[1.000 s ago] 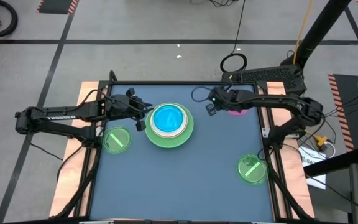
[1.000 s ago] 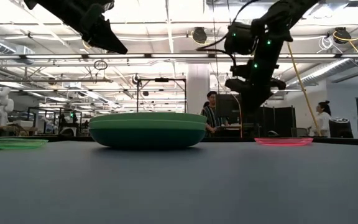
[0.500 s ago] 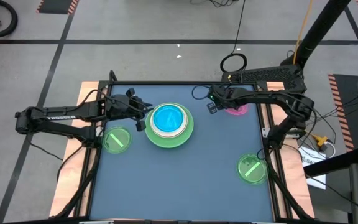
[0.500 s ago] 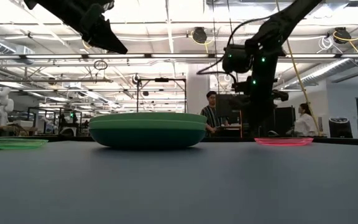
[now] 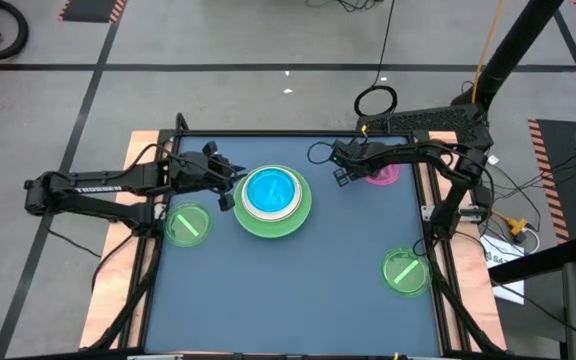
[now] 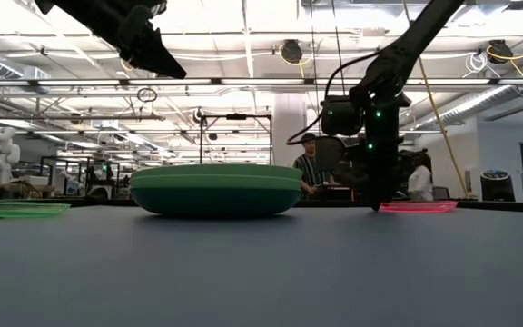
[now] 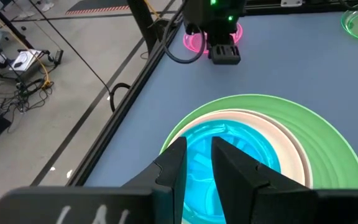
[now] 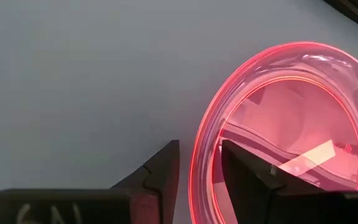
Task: Stack plastic plates
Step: Stack the pink plate on the blue plate
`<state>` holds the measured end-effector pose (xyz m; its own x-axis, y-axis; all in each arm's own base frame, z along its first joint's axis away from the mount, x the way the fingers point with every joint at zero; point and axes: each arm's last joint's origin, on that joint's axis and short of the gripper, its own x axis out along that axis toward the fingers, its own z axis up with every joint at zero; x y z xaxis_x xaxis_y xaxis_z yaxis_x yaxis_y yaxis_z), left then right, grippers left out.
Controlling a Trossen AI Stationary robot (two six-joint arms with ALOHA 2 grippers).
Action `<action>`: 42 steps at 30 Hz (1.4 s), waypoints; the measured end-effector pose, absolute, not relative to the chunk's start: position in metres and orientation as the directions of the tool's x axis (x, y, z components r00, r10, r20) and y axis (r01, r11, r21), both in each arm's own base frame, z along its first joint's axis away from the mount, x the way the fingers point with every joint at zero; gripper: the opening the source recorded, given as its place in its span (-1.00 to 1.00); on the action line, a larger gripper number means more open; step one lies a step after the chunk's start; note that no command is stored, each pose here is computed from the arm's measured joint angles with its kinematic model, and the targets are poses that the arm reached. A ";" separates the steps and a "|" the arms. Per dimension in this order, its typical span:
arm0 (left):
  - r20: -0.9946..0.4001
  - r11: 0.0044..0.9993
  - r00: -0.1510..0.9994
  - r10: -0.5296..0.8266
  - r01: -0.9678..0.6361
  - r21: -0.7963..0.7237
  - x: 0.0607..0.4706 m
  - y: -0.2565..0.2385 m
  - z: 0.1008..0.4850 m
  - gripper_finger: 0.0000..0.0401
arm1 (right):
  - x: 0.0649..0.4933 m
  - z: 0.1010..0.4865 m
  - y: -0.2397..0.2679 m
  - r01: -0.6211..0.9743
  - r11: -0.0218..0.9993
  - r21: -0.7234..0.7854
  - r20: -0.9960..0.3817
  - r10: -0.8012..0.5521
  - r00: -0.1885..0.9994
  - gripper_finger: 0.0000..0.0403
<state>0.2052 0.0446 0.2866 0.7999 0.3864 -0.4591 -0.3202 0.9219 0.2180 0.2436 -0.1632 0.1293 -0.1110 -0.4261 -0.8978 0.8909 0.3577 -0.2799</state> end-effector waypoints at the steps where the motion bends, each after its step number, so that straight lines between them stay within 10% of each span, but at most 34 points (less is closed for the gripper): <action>1: -0.459 0.922 0.800 0.386 -0.320 0.218 0.205 0.045 0.287 -0.60 | 0.244 0.129 -0.164 0.890 0.355 -0.286 -0.894 -0.433 -0.114 -0.44; 24: -0.460 0.922 0.800 0.386 -0.320 0.218 0.205 0.045 0.286 -0.60 | 0.249 0.147 -0.149 0.857 0.439 -0.270 -0.884 -0.465 -0.041 -0.97; 35: -0.459 0.922 0.800 0.386 -0.317 0.223 0.205 0.045 0.286 -0.60 | 0.287 0.199 -0.097 0.678 0.712 -0.181 -0.735 -0.556 0.388 -0.99; 42: -0.459 0.922 0.800 0.386 -0.317 0.223 0.205 0.045 0.286 -0.60 | 0.317 0.214 -0.055 0.360 0.922 -0.141 -0.617 -0.366 0.696 -1.00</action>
<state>0.2052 0.0446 0.2864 0.7999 0.3862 -0.4594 -0.3167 0.9218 0.2234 0.3166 -0.0554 0.2144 0.6965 -0.3661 -0.6171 0.3596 0.9223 -0.1413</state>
